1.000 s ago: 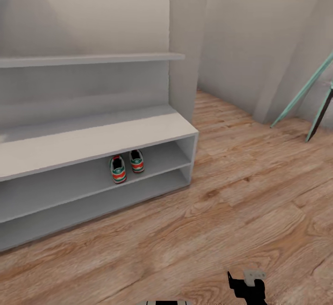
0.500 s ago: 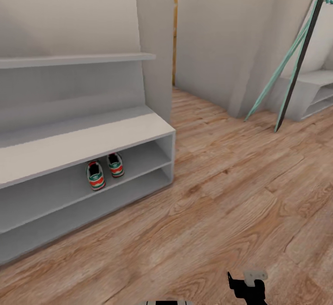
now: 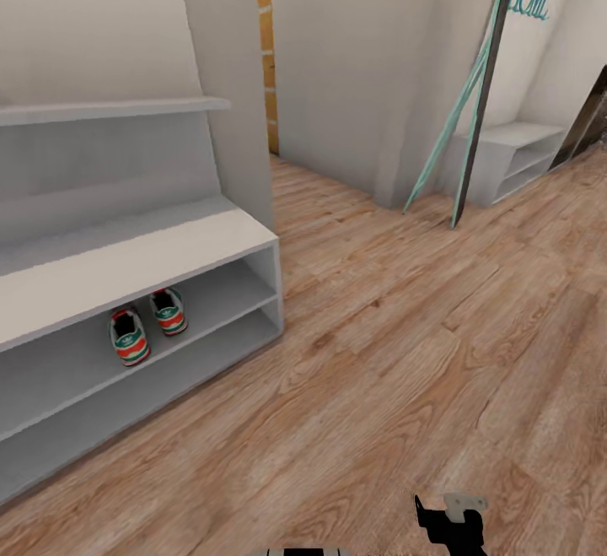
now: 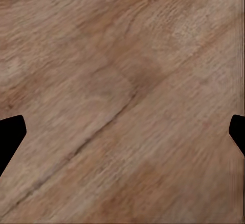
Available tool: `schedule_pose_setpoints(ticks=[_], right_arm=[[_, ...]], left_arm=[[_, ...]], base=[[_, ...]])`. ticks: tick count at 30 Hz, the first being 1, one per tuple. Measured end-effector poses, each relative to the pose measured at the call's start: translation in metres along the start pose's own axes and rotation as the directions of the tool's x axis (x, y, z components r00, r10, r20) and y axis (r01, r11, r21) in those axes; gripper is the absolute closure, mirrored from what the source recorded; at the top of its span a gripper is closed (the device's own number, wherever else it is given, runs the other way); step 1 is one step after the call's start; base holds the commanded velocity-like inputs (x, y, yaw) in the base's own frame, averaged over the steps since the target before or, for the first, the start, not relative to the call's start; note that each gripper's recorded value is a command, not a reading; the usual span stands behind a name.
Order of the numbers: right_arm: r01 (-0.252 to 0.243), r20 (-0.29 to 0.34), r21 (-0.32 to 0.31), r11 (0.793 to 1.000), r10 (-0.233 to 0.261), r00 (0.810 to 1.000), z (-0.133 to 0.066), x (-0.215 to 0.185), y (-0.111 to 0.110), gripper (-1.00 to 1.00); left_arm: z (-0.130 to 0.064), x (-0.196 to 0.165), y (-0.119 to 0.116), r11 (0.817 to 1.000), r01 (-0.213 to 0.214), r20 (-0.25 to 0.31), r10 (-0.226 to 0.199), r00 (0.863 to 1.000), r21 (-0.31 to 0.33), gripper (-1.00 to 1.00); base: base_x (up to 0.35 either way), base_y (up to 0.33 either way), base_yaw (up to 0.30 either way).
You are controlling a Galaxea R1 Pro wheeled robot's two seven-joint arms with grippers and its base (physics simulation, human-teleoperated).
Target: Pick up the two gym shoes and the two sandals from the corridor floor and place them onto the hallstand (shoe rack) in the corridor, making sure they are on the rack and not on the floor. Arrange them so the two gym shoes are next to each other and the two sandals are next to each other.
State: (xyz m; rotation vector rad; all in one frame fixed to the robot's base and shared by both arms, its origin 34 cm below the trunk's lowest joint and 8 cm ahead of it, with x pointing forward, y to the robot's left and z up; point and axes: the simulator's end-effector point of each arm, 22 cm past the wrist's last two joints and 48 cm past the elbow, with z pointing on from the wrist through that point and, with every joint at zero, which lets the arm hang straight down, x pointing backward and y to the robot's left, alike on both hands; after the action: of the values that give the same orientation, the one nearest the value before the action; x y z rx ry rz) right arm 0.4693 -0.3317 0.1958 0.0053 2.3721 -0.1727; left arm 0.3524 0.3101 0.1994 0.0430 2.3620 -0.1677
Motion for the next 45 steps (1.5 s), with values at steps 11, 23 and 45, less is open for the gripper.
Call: schedule_pose_setpoints(ticks=[11, 23, 45], right_arm=[[0.000, 0.000, 0.000, 1.000, 0.000, 1.000, 0.0000, 0.0001, 0.0000, -1.00], [0.000, 0.000, 0.002, 1.000, 0.000, 1.000, 0.0000, 0.0000, -0.0012, -1.00], [-0.001, 0.000, 0.002, 1.000, 0.001, 1.000, 0.0000, 0.0000, -0.0006, -1.00]], left_arm=[[-0.0002, 0.0003, 0.0000, 1.000, 0.000, 0.000, 0.000, 1.000, 0.000, -1.00], [-0.0001, 0.0003, -0.0006, 1.000, -0.001, -0.001, 0.001, 1.000, 0.002, -1.00], [-0.0002, 0.0004, -0.0007, 1.000, -0.001, -0.001, 0.001, 1.000, 0.003, -1.00]], base=[[0.000, 0.000, -0.300], [0.000, 0.000, -0.300], [0.000, 0.000, -0.300]])
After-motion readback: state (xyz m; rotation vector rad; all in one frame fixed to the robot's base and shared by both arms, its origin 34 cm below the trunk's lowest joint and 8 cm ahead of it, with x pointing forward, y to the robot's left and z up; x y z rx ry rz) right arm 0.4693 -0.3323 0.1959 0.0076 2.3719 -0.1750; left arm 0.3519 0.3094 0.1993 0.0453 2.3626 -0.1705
